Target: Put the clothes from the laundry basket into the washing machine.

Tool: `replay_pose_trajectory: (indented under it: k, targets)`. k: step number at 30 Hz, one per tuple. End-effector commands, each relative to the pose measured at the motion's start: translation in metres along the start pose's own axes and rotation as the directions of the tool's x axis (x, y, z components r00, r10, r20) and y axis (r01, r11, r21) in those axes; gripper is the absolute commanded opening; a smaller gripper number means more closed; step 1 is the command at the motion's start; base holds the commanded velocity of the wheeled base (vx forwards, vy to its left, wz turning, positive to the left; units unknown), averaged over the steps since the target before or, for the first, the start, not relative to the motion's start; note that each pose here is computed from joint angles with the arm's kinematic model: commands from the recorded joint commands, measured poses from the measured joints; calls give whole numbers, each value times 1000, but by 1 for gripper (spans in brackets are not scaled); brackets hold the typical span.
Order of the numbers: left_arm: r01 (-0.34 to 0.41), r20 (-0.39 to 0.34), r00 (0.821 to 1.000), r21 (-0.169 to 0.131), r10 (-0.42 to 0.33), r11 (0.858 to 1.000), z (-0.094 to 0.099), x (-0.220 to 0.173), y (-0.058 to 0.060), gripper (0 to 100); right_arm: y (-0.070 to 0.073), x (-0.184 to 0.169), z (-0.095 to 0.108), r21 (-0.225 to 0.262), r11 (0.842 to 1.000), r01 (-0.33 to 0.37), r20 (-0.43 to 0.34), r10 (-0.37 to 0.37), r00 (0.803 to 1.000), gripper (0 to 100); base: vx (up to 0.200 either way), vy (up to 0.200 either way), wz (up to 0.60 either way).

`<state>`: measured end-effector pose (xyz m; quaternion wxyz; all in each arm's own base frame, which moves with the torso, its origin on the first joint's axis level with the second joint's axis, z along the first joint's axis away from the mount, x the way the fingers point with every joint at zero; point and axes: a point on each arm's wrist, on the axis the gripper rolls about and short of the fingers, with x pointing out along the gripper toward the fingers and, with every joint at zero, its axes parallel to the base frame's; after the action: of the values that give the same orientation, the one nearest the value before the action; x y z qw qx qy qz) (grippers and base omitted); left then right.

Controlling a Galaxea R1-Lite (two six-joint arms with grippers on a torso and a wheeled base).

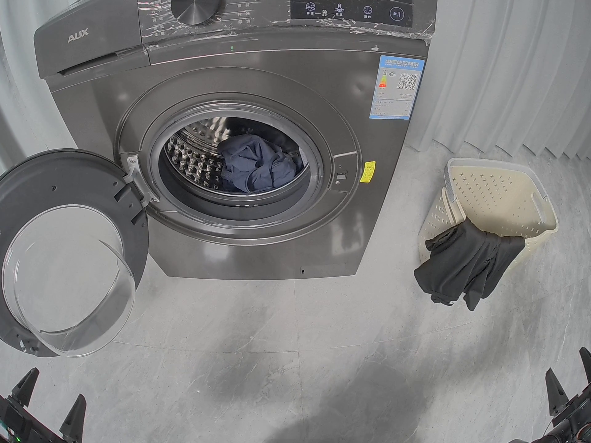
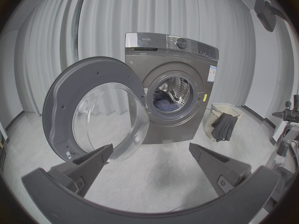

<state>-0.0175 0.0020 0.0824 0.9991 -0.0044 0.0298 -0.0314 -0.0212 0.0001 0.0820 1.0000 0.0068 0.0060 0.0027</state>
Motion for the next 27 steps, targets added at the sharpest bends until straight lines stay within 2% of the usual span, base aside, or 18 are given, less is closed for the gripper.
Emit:
replay_pose_trajectory:
  k: [1,2,4,5,11,15,19,27]
  targets:
    - [-54,60,997,32,52,998,-7,-5,-3,100,0,-1,-6,5,1000,1,7,-1,1000,100,0,0,0]
    - [-54,60,997,32,52,998,-7,-5,-3,100,0,-1,-6,3,1000,1,7,-1,1000,100,0,0,0]
    - [-52,54,997,1,52,999,-7,-4,-2,100,0,-1,-6,8,1000,2,7,-2,1000,100,0,0,0]
    - [-52,54,997,-3,52,999,-7,-4,-2,100,0,-1,-6,9,1000,2,7,-2,1000,100,0,0,0]
    - [-52,57,997,-3,52,999,-7,-5,-2,100,0,-1,-6,16,1000,18,8,-18,1000,100,0,0,0]
    - [-49,55,997,-5,49,999,-7,-4,-2,100,0,-1,-6,2,1000,10,9,-10,1000,100,0,0,0]
    - [-49,57,997,-3,49,999,-7,-5,-2,100,0,-2,-6,13,1000,10,11,-10,1000,100,0,-200,0]
    - [-47,55,997,2,47,999,-7,-5,-2,100,0,-2,-6,0,1000,10,9,-10,1000,100,0,-200,0]
